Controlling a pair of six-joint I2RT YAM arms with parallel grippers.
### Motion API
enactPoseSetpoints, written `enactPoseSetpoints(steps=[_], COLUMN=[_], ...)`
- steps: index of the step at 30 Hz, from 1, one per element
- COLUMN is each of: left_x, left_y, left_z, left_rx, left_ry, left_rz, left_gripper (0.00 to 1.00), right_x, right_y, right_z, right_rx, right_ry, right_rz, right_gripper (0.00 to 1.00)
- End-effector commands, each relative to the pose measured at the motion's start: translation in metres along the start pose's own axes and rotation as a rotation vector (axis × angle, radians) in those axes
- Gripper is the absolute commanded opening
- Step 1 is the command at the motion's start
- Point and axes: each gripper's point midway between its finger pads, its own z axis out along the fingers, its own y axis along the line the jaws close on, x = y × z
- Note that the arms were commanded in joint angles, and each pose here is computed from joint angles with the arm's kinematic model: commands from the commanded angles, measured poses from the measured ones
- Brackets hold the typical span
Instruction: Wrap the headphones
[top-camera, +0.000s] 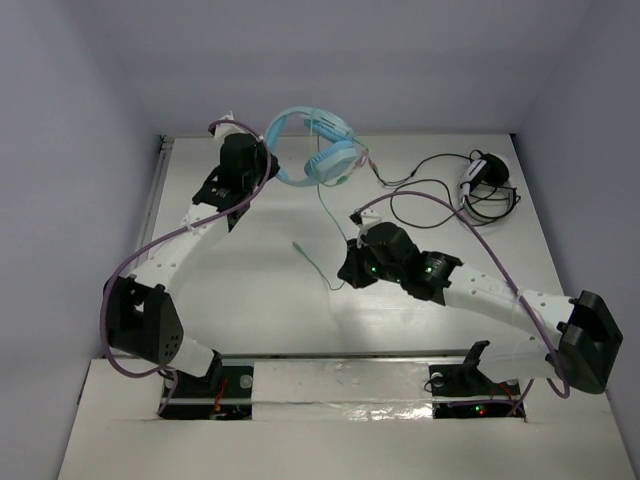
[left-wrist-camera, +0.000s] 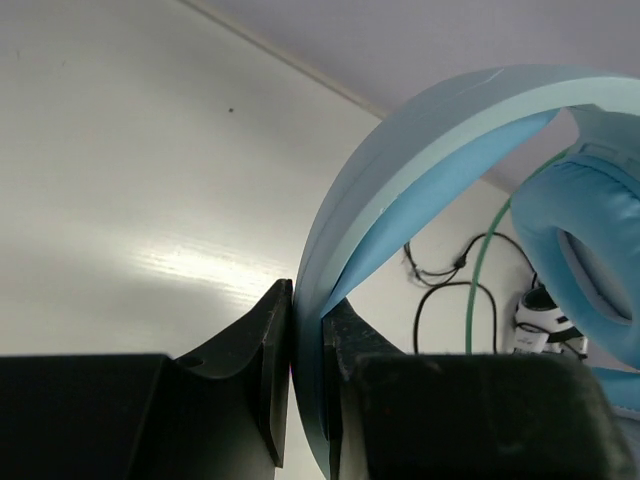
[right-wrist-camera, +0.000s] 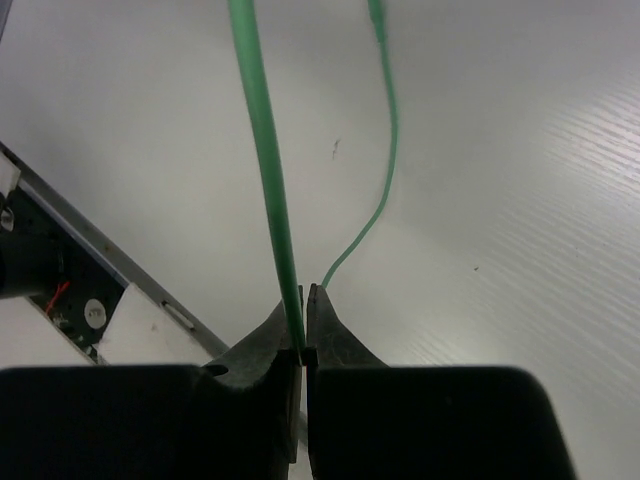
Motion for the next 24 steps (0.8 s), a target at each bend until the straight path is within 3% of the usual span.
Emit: enactPoseSetpoints(steps=[1,8,13,19,24], left_x=[-0.043,-0.018,0.022,0.044,0.085], left_y=[-0.042,-0.030,-0.007,0.021,0.019], left_z=[-0.017,-0.008,-0.012,-0.027,-0.046], left_rx=[0.121,0.058,-0.040,-0.120,-0.095], left_ry=[-0.166,-0.156,-0.100,-0.049,0.141], left_rz=[-0.104,-0.057,0.088,0.217,0.397], left_gripper=[0.00,0.00,0.00,0.00,0.00], right_x=[-0.005,-0.003,-0.016,-0.036,-0.049], right_y=[0.002,0.018,0.017,0.005,0.001], right_z=[-0.004,-0.010,-0.038,-0.063,-0.069], right_rx=[0.047,0.073,0.116,0.215,0.272], right_ry=[0.032,0.082,0.118,0.128,0.156], right_rz=[-0.047,-0.107,-0.153,-0.239,-0.302], right_gripper=[0.00,0.00,0.00,0.00,0.00])
